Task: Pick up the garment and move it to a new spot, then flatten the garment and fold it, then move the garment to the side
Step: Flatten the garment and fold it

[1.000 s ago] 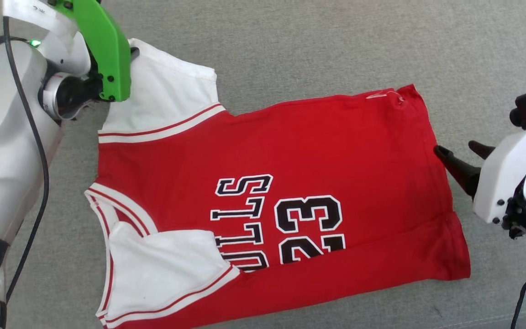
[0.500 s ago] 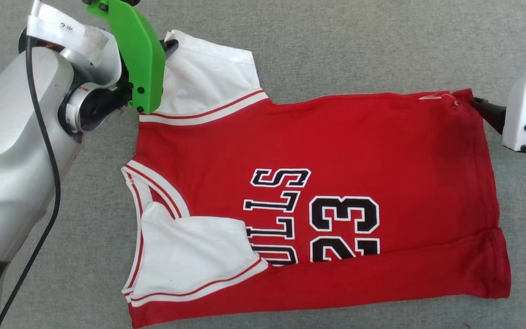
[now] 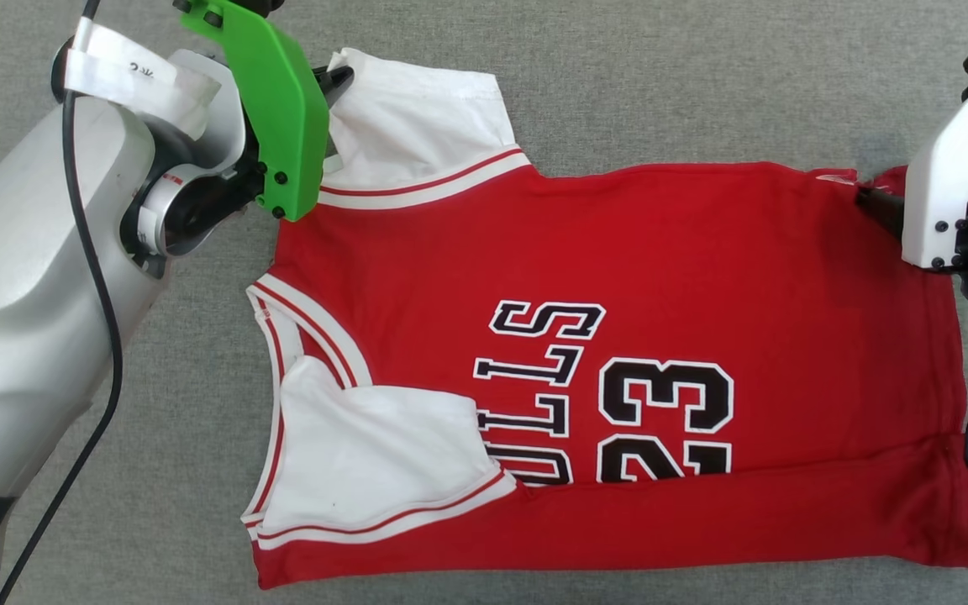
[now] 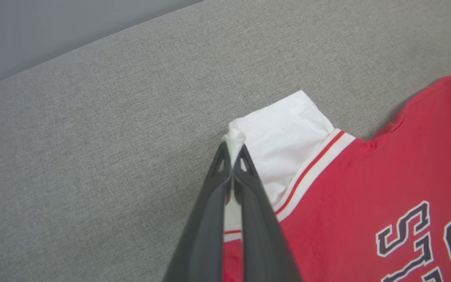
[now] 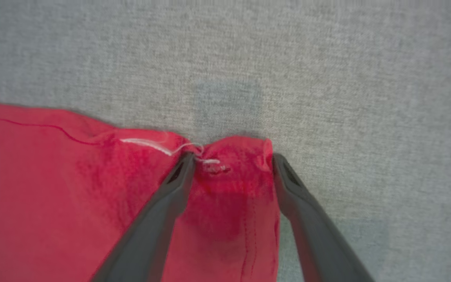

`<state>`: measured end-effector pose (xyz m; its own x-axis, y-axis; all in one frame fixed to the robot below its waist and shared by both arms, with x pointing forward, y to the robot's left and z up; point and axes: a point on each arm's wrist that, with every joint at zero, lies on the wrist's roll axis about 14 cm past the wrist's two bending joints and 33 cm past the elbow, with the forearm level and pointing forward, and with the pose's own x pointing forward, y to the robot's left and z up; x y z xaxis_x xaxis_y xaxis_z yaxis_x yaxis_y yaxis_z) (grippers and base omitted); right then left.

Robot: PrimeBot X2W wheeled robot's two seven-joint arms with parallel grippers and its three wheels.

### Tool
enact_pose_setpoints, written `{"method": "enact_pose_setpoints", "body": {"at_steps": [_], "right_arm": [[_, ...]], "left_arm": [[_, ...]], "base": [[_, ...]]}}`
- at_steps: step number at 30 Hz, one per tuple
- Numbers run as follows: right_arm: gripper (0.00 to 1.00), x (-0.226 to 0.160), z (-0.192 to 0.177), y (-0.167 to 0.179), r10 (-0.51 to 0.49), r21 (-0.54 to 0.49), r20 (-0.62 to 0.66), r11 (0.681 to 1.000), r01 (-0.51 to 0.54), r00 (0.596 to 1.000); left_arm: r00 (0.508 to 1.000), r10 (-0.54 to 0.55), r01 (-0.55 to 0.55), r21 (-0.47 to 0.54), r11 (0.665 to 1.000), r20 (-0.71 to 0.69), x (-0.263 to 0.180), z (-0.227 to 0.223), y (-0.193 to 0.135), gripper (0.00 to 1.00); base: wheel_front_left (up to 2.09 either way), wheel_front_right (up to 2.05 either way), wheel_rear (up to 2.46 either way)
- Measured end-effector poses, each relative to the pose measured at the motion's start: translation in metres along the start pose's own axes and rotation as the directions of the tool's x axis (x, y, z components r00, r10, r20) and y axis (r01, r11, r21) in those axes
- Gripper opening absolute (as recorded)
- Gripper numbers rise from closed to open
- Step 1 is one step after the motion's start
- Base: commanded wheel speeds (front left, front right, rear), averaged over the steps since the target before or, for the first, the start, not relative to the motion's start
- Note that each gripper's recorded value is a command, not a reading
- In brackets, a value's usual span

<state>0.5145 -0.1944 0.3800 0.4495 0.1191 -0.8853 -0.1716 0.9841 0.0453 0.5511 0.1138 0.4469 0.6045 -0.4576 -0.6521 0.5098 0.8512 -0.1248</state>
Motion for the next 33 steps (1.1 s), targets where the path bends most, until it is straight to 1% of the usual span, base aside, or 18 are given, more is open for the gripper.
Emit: {"method": "enact_pose_setpoints", "body": {"at_steps": [4,5,6,11,18,21,25,33], "right_arm": [[1.00,0.008,-0.007,0.003,0.010,-0.010,-0.027,1.000,-0.010,1.000],[0.97,0.008,-0.008,0.003,0.016,-0.005,-0.028,1.000,-0.016,0.999],[0.00,0.009,-0.008,0.003,0.024,0.006,-0.024,1.000,-0.024,0.999],[0.00,0.006,0.000,0.002,0.041,0.043,0.059,0.998,-0.044,0.997],[0.00,-0.013,0.005,-0.002,0.056,0.097,0.177,0.992,-0.074,0.983],[0.00,-0.026,0.007,-0.005,0.054,0.116,0.247,0.990,-0.084,0.968],[0.00,-0.044,0.008,-0.014,0.030,0.119,0.319,0.990,-0.072,0.947],[0.00,-0.077,0.004,-0.012,0.033,0.149,0.448,0.983,-0.111,0.894]], "left_arm": [[1.000,0.002,-0.002,0.000,1.000,0.006,-0.002,0.000,0.000,0.00],[1.000,0.004,-0.004,-0.002,1.000,0.008,-0.003,0.000,0.000,0.00],[1.000,0.007,-0.007,-0.005,1.000,0.010,-0.003,-0.001,0.000,0.00],[0.999,0.015,-0.014,-0.015,1.000,0.029,-0.010,-0.003,-0.001,0.00],[0.996,0.028,-0.026,-0.032,0.999,0.079,-0.027,-0.002,-0.005,0.00],[0.995,0.026,-0.020,-0.058,0.998,0.096,-0.036,-0.004,-0.010,0.00],[0.992,0.037,-0.029,-0.068,0.997,0.120,-0.050,-0.004,-0.014,0.00],[0.985,0.048,-0.037,-0.072,0.997,0.165,-0.079,-0.010,-0.027,0.00]], "base": [[0.00,0.00,0.00],[0.00,0.00,0.00],[0.00,0.00,0.00],[0.00,0.00,0.00],[0.00,0.00,0.00],[0.00,0.00,0.00],[0.00,0.00,0.00],[0.00,0.00,0.00]]}}
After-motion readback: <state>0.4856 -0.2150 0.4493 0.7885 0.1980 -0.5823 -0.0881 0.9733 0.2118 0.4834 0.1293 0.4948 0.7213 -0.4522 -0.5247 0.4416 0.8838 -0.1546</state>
